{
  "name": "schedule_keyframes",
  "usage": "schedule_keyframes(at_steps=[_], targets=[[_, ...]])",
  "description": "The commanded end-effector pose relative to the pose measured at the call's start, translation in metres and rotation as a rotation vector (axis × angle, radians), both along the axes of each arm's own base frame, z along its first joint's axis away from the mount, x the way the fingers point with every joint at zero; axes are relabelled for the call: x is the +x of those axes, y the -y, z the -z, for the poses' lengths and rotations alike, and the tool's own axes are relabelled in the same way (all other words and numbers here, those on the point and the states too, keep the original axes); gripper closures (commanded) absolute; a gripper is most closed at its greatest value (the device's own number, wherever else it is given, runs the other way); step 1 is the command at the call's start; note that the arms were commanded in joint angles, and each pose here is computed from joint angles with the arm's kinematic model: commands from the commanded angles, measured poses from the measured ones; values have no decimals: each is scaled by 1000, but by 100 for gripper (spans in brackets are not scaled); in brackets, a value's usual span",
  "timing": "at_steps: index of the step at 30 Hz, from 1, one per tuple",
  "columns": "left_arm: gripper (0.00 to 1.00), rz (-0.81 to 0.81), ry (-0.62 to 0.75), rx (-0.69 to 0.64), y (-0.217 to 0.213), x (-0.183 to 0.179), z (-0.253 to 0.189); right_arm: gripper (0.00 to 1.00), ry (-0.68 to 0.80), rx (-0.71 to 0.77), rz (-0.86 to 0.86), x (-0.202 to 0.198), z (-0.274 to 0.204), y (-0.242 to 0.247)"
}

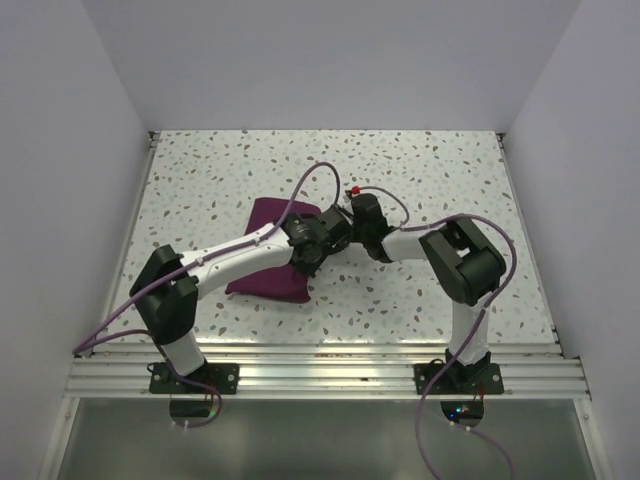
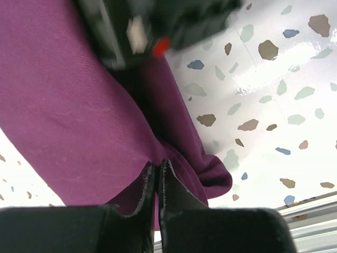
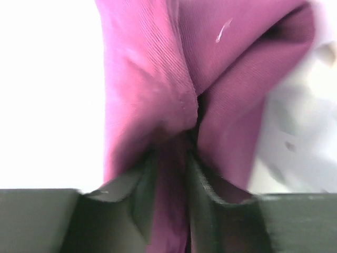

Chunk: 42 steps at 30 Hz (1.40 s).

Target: Prepare the surgical pack

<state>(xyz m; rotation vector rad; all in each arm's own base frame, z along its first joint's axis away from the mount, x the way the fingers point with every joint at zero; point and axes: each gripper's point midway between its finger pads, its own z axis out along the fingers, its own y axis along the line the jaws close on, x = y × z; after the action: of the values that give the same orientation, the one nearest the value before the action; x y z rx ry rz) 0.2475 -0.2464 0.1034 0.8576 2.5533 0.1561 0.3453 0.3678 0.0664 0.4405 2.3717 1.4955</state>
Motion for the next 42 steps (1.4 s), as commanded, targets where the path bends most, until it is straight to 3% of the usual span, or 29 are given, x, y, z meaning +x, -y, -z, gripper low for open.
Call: schedule_keyframes(at_steps=[1, 2, 5, 6, 9, 12, 21, 26, 37, 42], targets=[[98, -11, 26, -142, 15, 5, -16, 63, 3, -157, -31, -1, 3, 44], [96, -20, 25, -146, 12, 6, -17, 61, 21, -169, -53, 1, -2, 49], [78, -33, 12, -202, 11, 7, -23, 56, 15, -216, -87, -1, -15, 58], [65, -37, 8, -215, 9, 6, -24, 56, 22, -224, -84, -1, -19, 60], [47, -62, 34, -275, 5, 11, -43, 56, 55, -251, -65, 4, -32, 68], [41, -78, 74, -327, 3, 17, -64, 59, 57, -245, -60, 8, -31, 68], [34, -125, 134, -303, 10, 80, -81, 89, 43, -189, -26, 30, -30, 57], [33, -152, 95, -197, 17, 97, -44, 91, 11, -185, 10, 37, -27, 63], [34, -201, 155, -20, 7, 111, -12, 95, 13, -110, 21, 43, -33, 56], [42, -203, 176, 34, 0, 117, -5, 97, 2, -91, 21, 45, -32, 53]])
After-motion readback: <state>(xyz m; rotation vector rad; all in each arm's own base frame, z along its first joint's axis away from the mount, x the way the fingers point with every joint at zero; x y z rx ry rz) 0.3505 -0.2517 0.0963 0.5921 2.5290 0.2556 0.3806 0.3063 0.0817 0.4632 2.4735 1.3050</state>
